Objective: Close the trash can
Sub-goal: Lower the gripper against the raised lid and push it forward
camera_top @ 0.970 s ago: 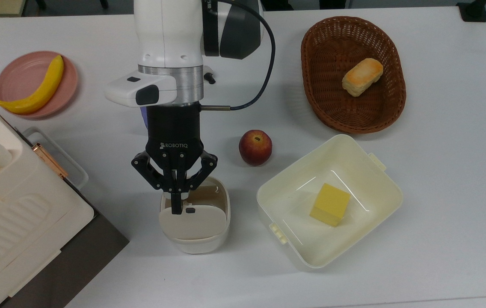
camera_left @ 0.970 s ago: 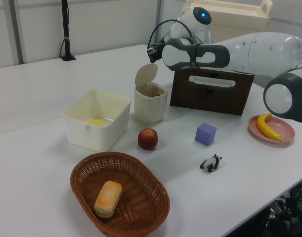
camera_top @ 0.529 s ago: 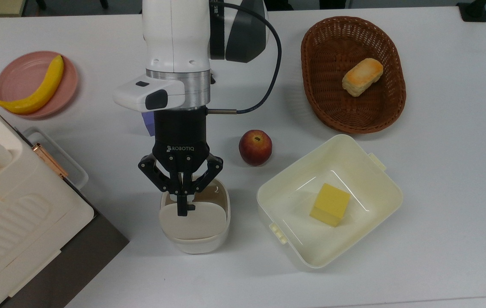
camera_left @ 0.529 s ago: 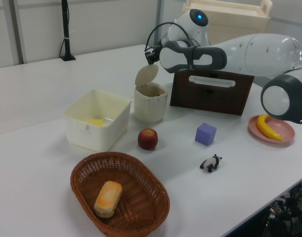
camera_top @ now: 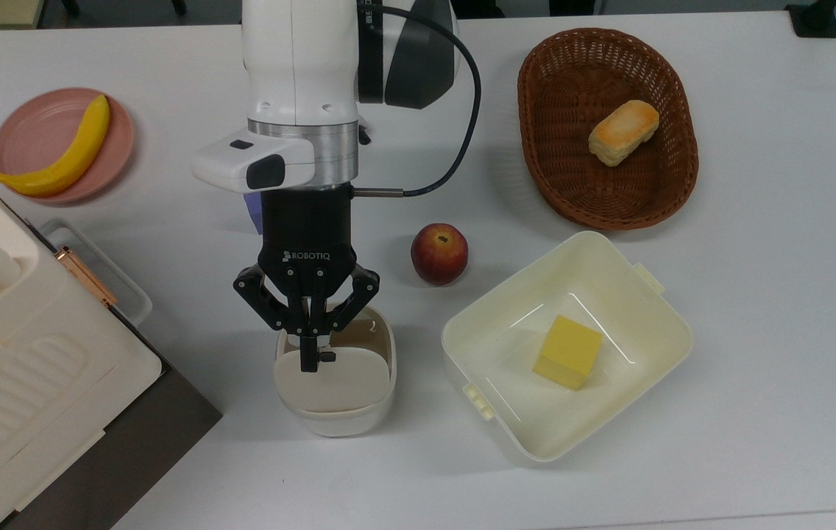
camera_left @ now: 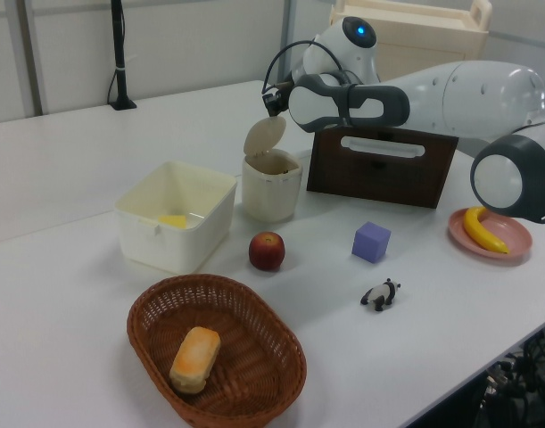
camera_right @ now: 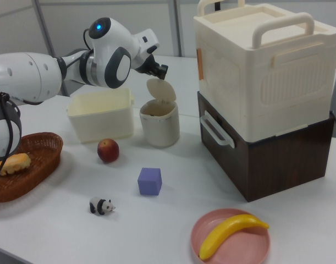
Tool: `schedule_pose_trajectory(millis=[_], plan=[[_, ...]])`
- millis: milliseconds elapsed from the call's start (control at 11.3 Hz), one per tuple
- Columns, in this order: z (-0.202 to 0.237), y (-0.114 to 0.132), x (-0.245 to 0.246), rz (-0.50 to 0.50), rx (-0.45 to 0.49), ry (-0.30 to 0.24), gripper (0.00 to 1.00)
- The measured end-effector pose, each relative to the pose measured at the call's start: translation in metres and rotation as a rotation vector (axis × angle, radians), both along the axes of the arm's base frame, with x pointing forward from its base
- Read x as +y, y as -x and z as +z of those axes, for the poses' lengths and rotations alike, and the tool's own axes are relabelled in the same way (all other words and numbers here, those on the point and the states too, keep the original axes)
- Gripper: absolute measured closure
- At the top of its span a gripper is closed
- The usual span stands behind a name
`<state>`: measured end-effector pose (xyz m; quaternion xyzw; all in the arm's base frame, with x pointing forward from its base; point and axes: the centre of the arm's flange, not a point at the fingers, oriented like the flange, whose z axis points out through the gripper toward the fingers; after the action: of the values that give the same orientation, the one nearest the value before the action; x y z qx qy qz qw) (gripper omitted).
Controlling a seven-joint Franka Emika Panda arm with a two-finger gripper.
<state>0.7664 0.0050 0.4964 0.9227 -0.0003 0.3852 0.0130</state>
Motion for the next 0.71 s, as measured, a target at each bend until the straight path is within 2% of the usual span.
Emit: schedule_pose_trajectory(millis=[441, 706], plan=[[-0.012, 0.004, 0.008, 0.017, 0.026, -0.003, 0.99], [-0.013, 0.014, 0.012, 0.037, 0.046, 0.004, 0.99]])
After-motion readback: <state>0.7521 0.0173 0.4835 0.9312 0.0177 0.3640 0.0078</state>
